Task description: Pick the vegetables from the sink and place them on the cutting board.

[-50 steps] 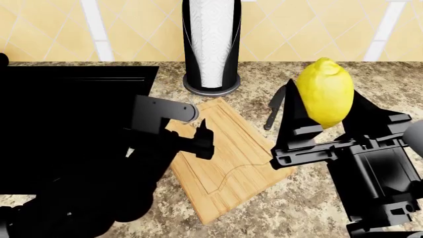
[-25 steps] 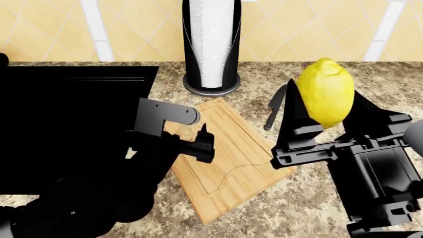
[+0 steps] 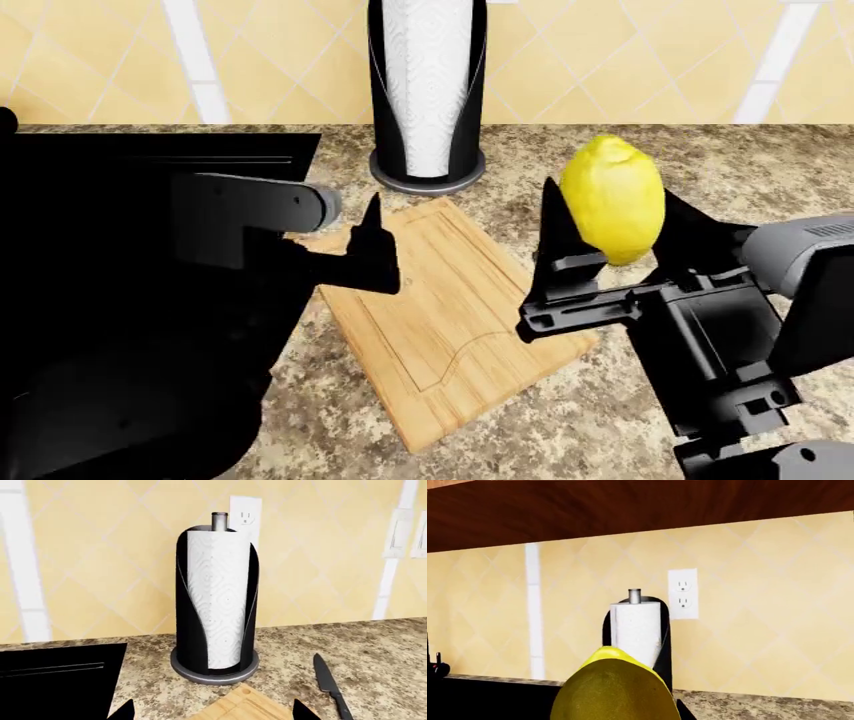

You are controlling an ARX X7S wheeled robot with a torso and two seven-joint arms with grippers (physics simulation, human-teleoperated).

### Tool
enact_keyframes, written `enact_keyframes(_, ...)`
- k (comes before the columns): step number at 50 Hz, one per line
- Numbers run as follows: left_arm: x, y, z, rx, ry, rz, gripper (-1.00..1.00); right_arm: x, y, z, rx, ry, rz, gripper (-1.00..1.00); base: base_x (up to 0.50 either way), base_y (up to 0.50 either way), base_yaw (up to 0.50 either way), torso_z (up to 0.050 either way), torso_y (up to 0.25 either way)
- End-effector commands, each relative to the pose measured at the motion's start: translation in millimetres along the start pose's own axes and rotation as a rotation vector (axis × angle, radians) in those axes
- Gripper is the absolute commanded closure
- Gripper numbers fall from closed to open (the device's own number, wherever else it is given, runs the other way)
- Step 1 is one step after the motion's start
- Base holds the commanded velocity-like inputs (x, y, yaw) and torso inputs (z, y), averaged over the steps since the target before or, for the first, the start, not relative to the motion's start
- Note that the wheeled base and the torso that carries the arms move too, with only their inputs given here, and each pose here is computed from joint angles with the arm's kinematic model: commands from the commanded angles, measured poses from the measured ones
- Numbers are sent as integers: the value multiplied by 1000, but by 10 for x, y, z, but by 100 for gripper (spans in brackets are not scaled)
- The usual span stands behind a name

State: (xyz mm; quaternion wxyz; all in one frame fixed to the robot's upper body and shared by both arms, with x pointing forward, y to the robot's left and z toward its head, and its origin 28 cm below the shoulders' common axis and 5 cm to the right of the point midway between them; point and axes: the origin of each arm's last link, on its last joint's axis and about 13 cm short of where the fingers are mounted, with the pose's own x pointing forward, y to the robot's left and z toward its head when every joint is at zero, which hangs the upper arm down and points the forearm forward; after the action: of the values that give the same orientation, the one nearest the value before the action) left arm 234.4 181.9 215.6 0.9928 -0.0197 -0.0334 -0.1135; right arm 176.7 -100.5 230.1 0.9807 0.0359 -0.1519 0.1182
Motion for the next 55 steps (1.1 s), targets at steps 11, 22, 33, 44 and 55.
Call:
enact_keyframes(11,-495,237,154,-49,-290,98,-100,220,29,-260,49,218,21,100,0,0,0,0,0)
enact_keyframes(22,-460,248,123,-43,-280,107,-100,378,-16,-532,85,311,8,100,0,0,0,0,0)
enact_keyframes(33,-469,247,134,-46,-280,110,-100,377,24,-551,86,350,42,100,0,0,0,0,0)
enact_keyframes(44,-473,243,137,-44,-279,113,-100,384,27,-600,96,415,54,100,0,0,0,0,0)
enact_keyframes(55,-467,242,129,-43,-274,115,-100,400,13,-656,121,467,55,100,0,0,0,0,0)
